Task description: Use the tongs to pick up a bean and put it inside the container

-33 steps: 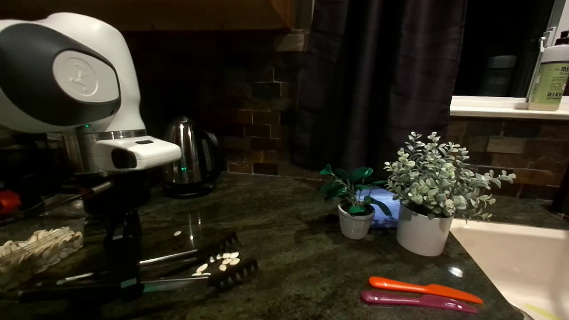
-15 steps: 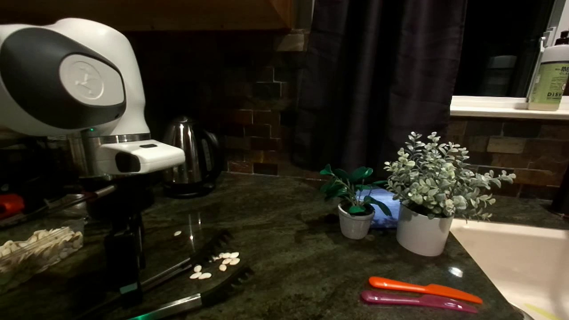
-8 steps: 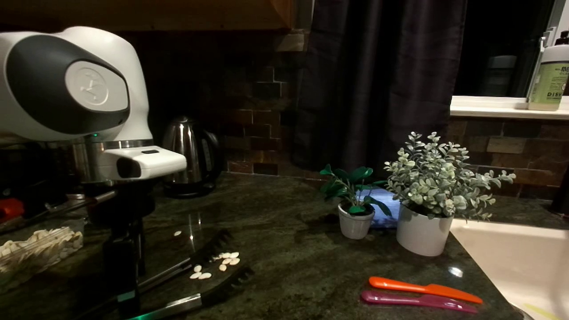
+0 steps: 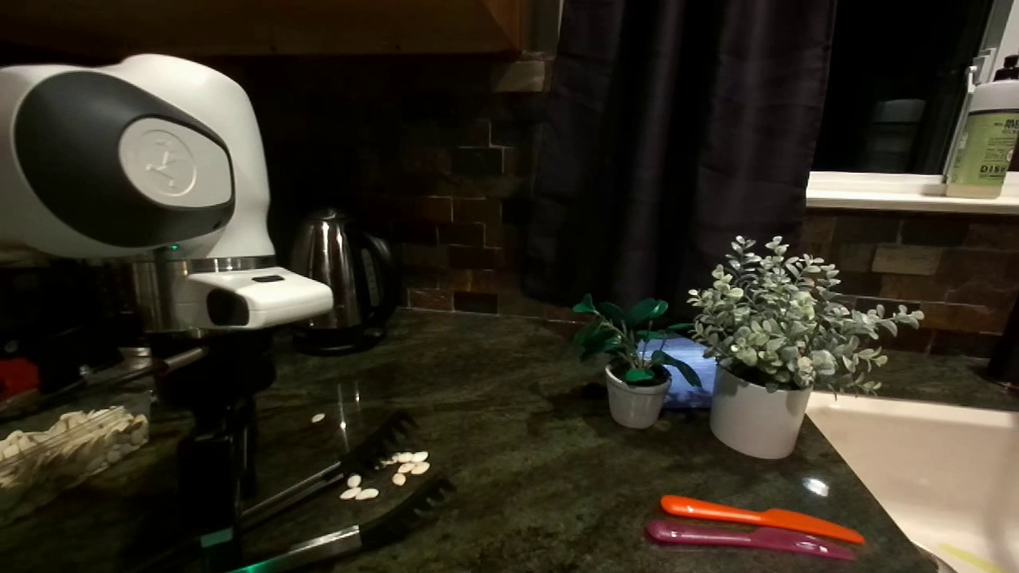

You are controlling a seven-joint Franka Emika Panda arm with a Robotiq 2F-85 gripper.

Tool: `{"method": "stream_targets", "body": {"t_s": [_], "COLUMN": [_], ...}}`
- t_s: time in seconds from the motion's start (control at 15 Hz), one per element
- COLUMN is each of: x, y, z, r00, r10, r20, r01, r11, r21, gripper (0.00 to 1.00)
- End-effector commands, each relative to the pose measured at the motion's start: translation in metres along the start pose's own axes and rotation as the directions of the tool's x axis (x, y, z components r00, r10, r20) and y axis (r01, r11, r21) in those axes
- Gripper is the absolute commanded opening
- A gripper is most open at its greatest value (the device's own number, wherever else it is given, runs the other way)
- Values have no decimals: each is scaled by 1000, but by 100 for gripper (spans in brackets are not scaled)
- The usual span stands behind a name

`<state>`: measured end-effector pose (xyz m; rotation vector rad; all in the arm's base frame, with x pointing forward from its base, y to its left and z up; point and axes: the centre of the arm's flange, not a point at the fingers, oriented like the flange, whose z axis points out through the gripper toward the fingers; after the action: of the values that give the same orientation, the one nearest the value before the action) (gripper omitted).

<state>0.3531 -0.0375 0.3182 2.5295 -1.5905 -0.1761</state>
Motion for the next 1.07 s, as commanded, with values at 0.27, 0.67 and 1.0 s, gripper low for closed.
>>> {"method": "stream_targets", "body": {"t_s": [0.27,0.67,1.0], "x": [-36,-36,-37], "y": [28,22,17], "z": [44,48,41], "r00": [999,999,1000], "r10": [33,27,17], "r20": [32,17,-3], "r01": [-36,-29,-17], "r11": [995,993,992], "r21": [98,114,128], "gripper": [100,50,12]}}
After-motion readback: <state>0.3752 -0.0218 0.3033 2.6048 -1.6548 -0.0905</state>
